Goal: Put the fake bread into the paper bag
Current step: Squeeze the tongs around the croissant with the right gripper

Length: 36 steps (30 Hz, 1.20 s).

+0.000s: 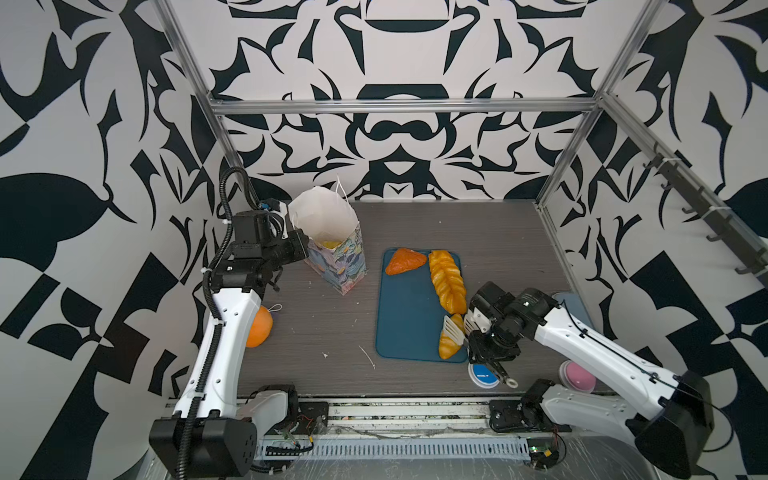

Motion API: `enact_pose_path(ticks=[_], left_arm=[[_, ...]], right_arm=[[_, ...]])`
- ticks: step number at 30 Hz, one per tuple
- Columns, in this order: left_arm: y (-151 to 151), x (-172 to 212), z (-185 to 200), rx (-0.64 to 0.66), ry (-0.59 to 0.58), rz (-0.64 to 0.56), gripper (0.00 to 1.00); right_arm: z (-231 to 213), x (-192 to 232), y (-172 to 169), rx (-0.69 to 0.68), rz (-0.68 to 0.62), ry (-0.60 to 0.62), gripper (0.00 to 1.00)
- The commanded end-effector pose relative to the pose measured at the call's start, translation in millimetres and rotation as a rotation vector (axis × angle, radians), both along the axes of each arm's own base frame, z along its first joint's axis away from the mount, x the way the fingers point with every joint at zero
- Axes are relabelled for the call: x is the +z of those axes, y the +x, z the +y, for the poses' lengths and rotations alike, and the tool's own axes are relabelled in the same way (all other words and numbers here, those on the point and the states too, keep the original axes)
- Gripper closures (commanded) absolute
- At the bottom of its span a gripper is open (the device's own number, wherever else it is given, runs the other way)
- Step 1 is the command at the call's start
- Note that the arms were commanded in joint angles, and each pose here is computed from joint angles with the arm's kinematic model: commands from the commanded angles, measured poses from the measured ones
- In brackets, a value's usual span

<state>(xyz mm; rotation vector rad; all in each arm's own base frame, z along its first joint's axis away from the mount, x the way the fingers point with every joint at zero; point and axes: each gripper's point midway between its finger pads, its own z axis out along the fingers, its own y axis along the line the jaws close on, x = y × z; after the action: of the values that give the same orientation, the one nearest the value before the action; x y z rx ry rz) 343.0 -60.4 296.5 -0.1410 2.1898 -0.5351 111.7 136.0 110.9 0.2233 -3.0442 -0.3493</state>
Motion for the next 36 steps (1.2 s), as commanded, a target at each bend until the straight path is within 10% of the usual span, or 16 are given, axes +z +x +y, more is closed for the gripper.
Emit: enact_pose_path(ticks=[1, 36], left_arm=[[1, -4, -2, -0.006, -0.011, 0.011, 1.0], [2, -5, -1, -0.001, -0.008, 0.016, 1.0]], right_arm=[[7, 6, 9, 0.0, -0.04, 0.03, 0.53], [19, 43, 18, 0.031, -0.141, 0.115, 0.75]])
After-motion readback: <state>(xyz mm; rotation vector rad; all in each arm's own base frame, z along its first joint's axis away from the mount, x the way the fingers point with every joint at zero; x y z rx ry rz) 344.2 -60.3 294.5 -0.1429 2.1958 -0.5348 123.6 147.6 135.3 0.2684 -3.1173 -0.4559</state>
